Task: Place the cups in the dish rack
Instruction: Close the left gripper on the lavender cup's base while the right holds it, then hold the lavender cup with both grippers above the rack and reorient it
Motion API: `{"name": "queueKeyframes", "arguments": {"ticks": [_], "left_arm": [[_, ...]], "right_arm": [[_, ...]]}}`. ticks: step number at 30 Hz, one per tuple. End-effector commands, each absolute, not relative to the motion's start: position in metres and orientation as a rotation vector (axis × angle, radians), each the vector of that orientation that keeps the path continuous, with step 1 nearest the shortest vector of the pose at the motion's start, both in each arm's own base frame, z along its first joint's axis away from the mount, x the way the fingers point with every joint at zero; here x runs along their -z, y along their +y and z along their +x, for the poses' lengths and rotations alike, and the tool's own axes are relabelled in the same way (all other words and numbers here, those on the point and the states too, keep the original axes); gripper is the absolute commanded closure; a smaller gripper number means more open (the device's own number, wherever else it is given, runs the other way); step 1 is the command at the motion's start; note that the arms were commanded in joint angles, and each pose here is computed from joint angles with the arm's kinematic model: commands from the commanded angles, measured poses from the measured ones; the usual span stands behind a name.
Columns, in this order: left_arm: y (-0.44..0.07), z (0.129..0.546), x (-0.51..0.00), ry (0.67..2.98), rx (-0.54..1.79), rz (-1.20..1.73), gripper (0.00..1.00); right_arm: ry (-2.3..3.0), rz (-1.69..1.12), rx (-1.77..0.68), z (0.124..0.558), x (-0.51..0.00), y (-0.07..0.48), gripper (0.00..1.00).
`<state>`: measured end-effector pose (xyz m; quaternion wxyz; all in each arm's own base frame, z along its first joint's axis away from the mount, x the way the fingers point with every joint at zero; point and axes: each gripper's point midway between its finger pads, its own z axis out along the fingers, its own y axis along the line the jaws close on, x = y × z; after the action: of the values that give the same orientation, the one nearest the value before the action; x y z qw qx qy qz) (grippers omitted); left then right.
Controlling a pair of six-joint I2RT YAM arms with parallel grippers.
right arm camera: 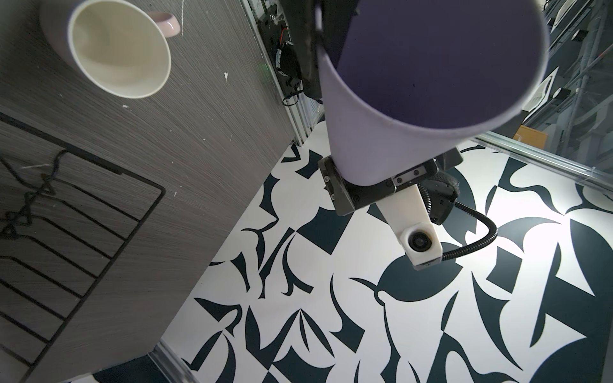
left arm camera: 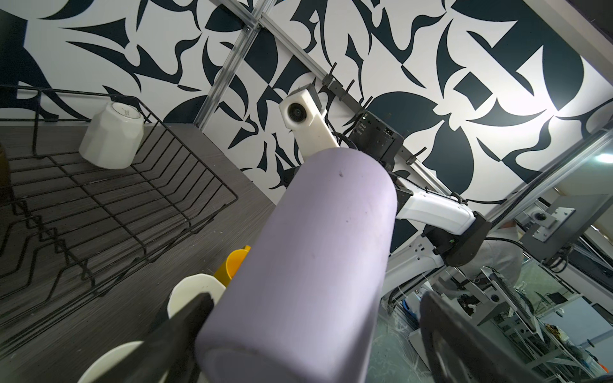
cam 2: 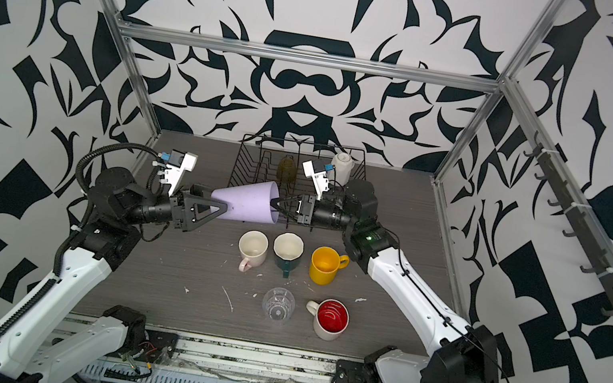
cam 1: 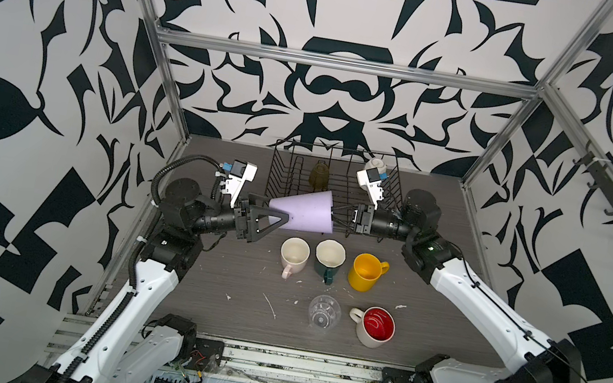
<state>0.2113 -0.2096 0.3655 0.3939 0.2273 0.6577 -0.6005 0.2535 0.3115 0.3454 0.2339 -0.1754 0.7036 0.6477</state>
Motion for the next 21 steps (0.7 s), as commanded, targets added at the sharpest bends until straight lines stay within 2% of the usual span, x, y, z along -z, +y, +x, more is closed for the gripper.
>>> {"name": "queueKeyframes", "arguments": {"ticks": [1,8,21], "left_arm": [[-0.214,0.196,-0.378,1.601,1.552,0.668,0.01],[-0.218,0.186,-0.382,1.582,1.576,0.717,0.04],[-0.225,0.176,-0.383,1.570,1.616,0.793,0.14]], "right_arm": [[1.780,-0.541,-1.793,0.253,-0.383,0.317,1.00],[1.773,-0.549,-1.844,0.254,-0.379,0.328,1.00],[1.782,-0.535,-1.901,0.262,-0.369,0.337,1.00]]}}
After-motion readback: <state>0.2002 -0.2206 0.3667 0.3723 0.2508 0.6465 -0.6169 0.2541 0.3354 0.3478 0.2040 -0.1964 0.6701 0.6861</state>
